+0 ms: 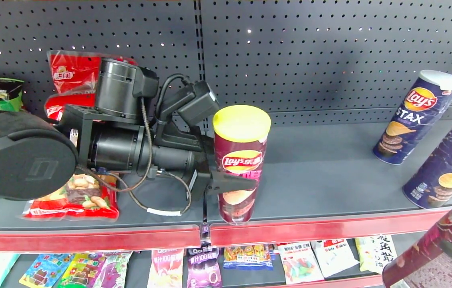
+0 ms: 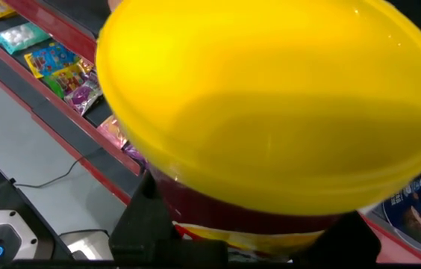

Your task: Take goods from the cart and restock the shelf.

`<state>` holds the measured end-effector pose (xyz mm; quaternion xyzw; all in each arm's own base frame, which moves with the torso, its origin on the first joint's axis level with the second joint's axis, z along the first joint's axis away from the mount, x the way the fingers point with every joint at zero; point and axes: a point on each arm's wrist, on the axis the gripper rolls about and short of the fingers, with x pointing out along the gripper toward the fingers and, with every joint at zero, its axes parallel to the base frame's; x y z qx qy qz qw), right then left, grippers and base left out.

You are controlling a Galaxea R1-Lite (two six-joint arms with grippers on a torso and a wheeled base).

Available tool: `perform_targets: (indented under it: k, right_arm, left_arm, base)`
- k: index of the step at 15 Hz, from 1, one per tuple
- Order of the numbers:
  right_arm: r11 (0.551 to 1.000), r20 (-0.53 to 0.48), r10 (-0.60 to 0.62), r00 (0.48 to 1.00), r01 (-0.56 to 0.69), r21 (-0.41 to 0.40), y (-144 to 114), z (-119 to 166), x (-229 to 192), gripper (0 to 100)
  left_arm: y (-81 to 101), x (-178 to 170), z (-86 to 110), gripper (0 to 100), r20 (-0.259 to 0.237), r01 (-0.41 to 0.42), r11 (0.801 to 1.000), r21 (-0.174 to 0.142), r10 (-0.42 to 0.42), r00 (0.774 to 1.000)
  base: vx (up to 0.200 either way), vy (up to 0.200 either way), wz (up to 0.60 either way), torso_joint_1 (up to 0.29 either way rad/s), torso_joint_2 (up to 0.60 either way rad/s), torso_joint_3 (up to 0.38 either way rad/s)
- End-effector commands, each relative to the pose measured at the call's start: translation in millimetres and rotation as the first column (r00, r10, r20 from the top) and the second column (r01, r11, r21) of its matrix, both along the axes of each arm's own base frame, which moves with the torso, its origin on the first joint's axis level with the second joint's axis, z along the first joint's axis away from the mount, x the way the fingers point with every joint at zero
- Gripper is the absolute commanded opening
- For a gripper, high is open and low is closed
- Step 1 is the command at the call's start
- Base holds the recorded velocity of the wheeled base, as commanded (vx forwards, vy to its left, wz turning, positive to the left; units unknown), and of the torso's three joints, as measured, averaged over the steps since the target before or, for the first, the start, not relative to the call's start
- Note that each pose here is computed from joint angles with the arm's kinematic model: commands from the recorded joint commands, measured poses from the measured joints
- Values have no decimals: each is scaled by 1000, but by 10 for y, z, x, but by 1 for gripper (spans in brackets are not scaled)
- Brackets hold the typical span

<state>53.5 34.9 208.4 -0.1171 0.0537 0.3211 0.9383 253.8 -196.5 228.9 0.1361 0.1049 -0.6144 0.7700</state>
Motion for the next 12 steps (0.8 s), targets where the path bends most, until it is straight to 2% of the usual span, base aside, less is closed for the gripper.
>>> perform_targets:
  k: [1,4,8,12]
  right_arm:
    - [1000,-13,5,1000,-5,-9,49,43,76,0]
    - [1000,-33,15,999,-16,-18,146,149,227,0]
    - [998,-59,52,997,-53,-21,465,488,736,0]
    - [998,-61,67,996,-68,-6,765,612,1277,0]
  left_arm:
    - [-2,5,15,100,13,-3,1000,-6,3,1000]
    - [107,-18,25,100,18,-46,999,2,46,999]
    - [572,-302,-67,100,-15,-134,991,26,134,991]
    - [998,-736,-205,100,-39,-213,976,37,214,976]
  base:
    - [0,0,0,0,0,0]
    - [0,0,0,0,0,0]
    - [0,0,0,0,0,0]
    - [0,0,0,0,0,0]
